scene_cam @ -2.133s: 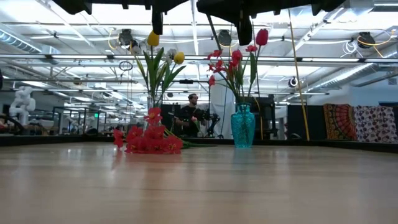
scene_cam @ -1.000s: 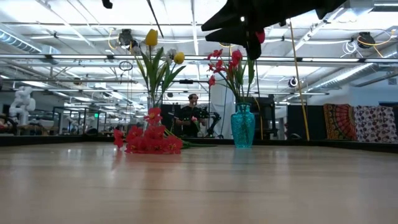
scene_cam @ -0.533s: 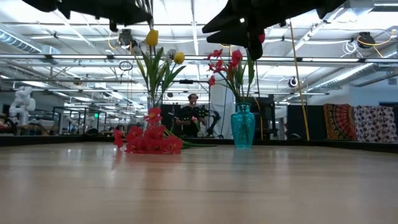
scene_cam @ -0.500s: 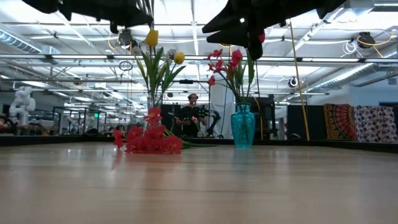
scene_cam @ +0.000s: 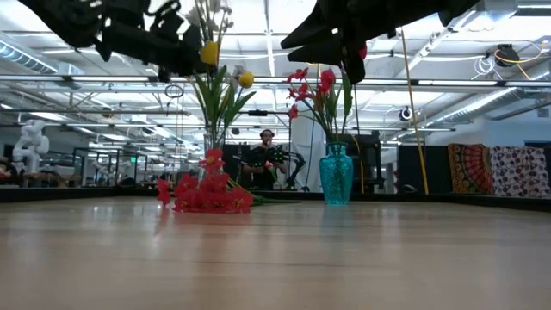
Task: Sort flowers into vase by color
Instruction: Put the white flower into the transparent vase
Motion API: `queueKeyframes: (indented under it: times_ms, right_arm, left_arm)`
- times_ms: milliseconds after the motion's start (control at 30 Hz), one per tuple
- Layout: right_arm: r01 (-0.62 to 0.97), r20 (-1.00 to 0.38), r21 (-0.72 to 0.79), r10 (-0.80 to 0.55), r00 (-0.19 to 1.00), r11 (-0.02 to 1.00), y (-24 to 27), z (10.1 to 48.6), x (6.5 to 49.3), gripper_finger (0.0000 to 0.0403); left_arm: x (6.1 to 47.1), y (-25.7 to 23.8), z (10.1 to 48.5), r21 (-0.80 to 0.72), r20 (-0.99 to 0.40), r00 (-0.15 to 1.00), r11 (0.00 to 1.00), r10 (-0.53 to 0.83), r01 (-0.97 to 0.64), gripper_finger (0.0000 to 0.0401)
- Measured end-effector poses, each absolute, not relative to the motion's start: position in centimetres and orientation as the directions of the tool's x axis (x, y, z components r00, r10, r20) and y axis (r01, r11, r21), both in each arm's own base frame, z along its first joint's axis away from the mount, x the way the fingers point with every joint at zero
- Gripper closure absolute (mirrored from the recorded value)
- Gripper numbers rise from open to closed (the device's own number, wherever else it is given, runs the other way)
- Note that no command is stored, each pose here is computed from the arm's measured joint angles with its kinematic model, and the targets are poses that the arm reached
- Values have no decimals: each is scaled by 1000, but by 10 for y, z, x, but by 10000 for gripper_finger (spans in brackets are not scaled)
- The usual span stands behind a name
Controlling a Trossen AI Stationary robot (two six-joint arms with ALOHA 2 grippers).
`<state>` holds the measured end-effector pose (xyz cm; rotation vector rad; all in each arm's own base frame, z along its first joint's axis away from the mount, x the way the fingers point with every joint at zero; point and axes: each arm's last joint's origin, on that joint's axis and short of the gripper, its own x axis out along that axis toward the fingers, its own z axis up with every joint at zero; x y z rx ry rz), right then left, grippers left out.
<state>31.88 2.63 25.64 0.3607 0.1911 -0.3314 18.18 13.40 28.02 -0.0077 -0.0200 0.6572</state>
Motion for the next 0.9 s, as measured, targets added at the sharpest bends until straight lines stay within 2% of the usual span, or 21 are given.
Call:
queueKeyframes:
  times_ms: [500, 900]
  right_arm:
    - [357, -246, 333, -286, 926, 873, 24, 256, 319, 293]
    - [359, -250, 337, -285, 925, 870, 24, 256, 319, 293]
  left_arm:
    - [203, 150, 239, -18, -158, 780, 788, 606, -616, 374]
    - [209, 145, 231, -92, -212, 788, 791, 579, -605, 371]
